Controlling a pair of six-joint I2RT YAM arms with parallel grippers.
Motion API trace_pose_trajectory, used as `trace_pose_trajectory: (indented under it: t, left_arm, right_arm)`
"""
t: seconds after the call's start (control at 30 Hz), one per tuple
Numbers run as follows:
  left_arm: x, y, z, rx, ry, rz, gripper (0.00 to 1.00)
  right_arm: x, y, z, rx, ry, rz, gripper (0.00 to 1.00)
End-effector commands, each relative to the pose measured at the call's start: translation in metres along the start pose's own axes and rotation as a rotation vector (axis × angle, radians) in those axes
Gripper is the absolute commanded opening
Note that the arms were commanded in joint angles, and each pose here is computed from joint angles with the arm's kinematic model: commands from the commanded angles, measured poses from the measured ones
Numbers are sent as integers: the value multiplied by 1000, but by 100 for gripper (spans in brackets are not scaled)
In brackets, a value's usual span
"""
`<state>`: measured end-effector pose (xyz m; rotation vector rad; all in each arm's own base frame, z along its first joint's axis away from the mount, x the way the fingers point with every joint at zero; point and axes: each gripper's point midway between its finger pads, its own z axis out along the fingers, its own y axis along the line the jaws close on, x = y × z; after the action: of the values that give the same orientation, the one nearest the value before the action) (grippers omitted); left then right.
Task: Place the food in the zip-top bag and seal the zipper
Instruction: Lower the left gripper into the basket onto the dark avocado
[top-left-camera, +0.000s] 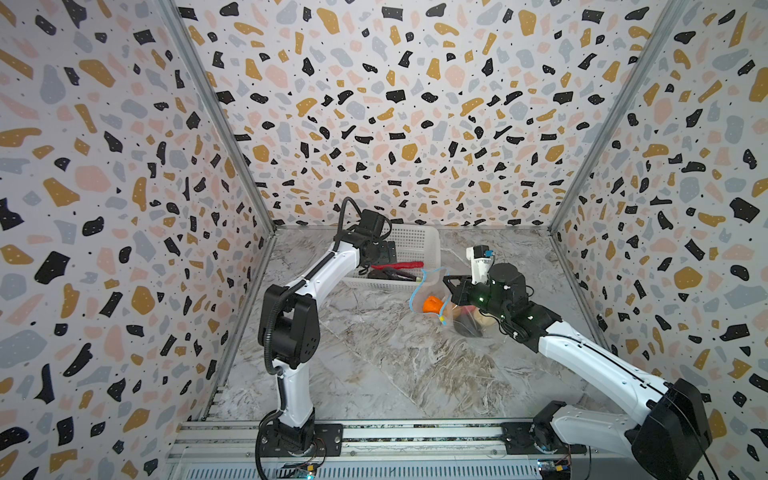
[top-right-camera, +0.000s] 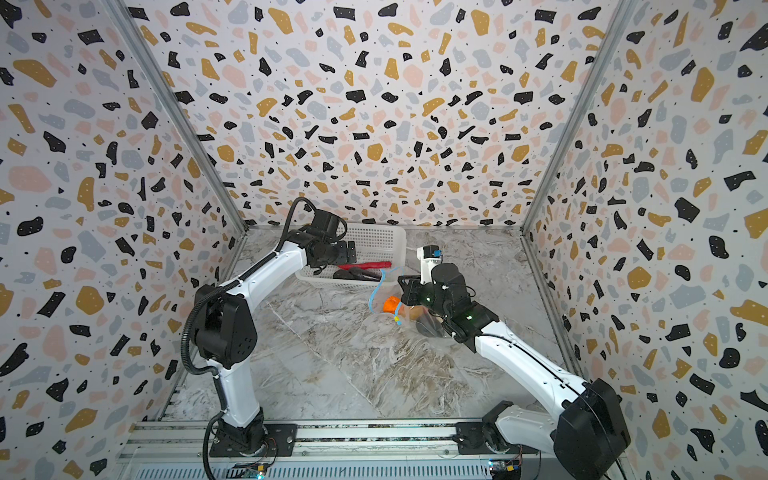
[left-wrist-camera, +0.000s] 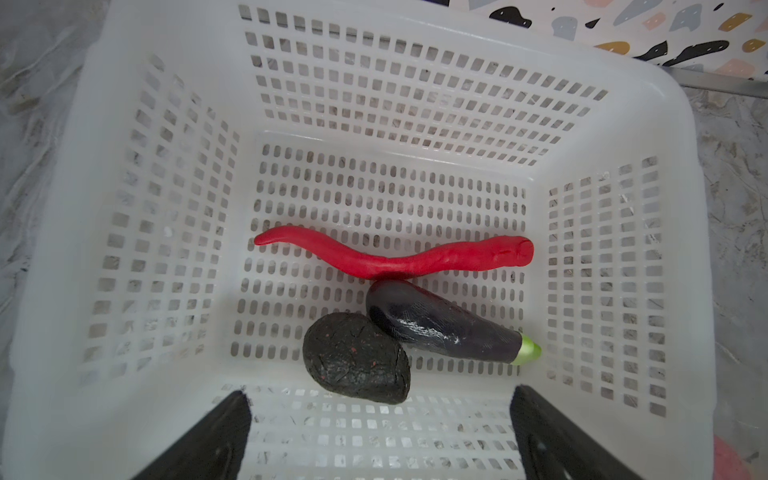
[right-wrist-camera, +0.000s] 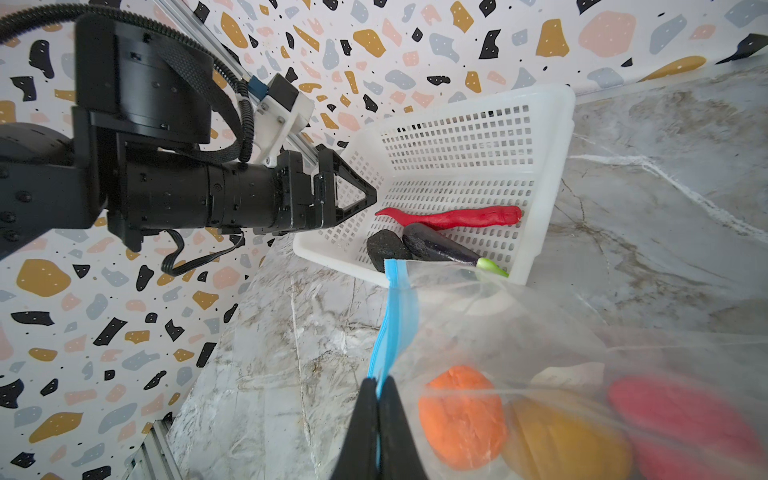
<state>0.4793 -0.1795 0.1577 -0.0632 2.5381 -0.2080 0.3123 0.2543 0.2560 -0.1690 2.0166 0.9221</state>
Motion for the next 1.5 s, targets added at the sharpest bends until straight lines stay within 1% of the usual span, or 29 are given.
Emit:
trace_pose_trajectory:
  t: [0.0, 0.13, 0.4, 0.53, 0.83, 1.0, 1.17, 1.27, 1.47]
  left_arm:
    - [7, 13, 7, -21, 54, -31, 100]
    - [12, 22, 13, -4, 77, -73, 100]
    - [35, 17, 33, 39, 152, -88, 99]
    - [45, 12, 48, 72, 182, -106, 99]
    - [53, -6, 74, 144, 233, -128, 97]
    - [50, -14, 88, 173, 232, -146, 97]
    - [35, -27, 103, 218, 208, -166, 94]
    - [27, -31, 115, 221, 196, -173, 93]
    - [23, -21, 131, 149, 187, -152, 93]
  right_arm:
    - [-3, 8, 3, -42, -14, -16, 0]
    - [-1, 8, 9, -47, -1, -16, 0]
    - [1, 2, 14, -38, 7, -12, 0]
    - [3, -2, 16, -35, 15, -6, 0]
    - [3, -10, 21, -29, 23, 7, 0]
    - [1, -11, 23, -28, 24, 9, 0]
    - [1, -12, 25, -32, 32, 15, 0]
    - [1, -10, 26, -35, 34, 17, 0]
    - [0, -11, 22, -30, 30, 20, 0]
